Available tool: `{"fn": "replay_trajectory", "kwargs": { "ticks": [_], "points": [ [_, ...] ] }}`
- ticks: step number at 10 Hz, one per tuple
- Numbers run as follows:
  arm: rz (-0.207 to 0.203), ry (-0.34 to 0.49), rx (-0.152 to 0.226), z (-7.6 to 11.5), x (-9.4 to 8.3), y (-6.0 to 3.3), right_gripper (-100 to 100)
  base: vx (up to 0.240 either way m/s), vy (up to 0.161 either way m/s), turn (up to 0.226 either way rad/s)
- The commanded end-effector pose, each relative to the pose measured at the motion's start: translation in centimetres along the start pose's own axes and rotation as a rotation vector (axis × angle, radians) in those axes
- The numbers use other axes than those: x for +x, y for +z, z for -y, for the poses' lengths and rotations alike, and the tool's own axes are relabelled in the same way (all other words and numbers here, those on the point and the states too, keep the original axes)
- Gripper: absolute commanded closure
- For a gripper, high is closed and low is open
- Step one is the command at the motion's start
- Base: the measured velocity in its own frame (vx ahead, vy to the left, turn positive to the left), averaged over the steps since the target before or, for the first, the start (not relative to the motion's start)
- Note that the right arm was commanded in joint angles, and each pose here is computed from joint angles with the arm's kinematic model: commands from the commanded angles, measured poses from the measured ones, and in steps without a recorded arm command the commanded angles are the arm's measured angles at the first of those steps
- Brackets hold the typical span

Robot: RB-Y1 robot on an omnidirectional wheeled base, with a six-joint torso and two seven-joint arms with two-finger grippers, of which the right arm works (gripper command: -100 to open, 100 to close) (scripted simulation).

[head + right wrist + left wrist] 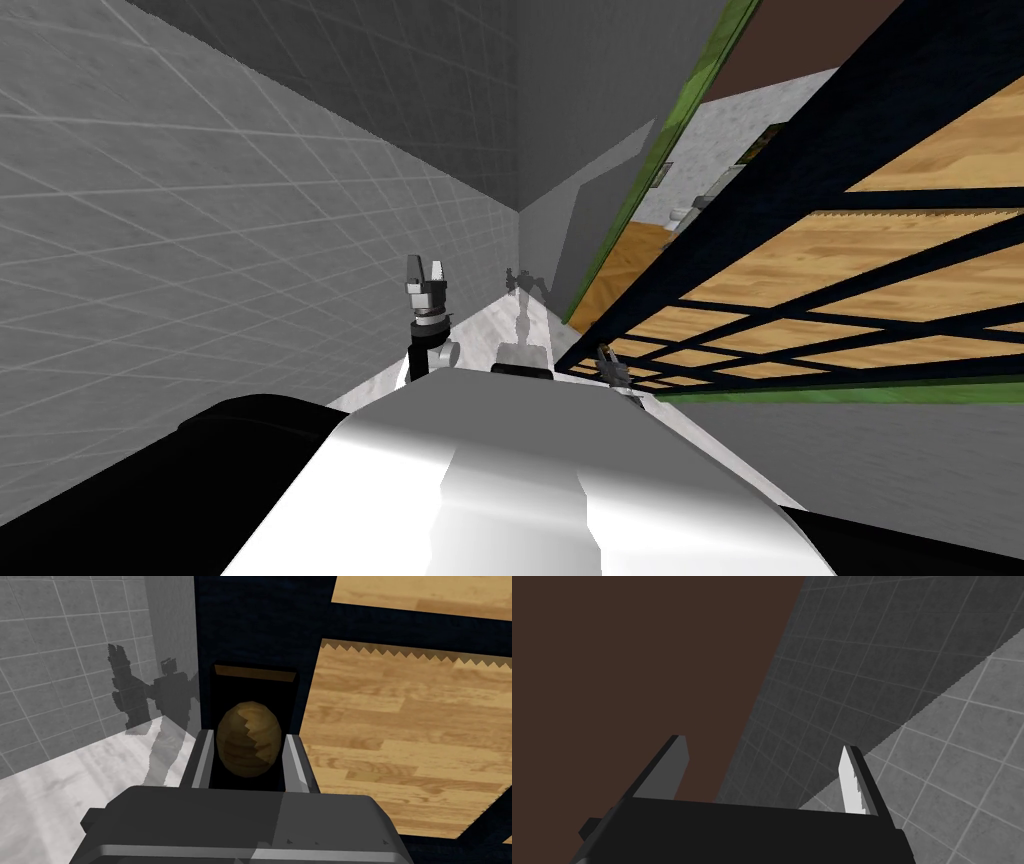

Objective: Pull the door open

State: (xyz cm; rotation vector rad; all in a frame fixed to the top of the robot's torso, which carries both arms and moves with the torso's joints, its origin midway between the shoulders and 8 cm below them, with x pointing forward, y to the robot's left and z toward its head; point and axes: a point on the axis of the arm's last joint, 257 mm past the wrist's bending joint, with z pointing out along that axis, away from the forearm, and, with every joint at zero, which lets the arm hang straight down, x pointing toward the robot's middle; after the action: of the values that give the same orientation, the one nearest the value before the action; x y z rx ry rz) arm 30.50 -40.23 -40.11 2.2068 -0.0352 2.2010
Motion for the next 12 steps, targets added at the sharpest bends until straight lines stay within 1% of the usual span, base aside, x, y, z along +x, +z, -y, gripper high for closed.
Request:
{"fn": "replay_trajectory", "kwargs": {
  "ticks": [1, 2, 10, 11, 12],
  "points": [
    [0.0, 0.0, 0.0, 0.0, 0.0, 0.0, 100, -0.106, -0.023, 0.025],
    [0.004, 0.002, 0.013, 0.2, -0.2, -0.51, 100, -0.153, -0.018, 0.144],
    [-0.003, 0.001, 0.063, -0.3, 0.1, -2.02, 100, -0.212, -0.048, 0.14],
    [0.0, 0.001, 0.06, -0.2, 0.0, -1.84, 100, -0.073, -0.011, 0.025],
    [0.003, 0.002, 0.067, -0.2, -0.1, -2.3, 100, -0.147, -0.054, 0.166]
  ]
}}
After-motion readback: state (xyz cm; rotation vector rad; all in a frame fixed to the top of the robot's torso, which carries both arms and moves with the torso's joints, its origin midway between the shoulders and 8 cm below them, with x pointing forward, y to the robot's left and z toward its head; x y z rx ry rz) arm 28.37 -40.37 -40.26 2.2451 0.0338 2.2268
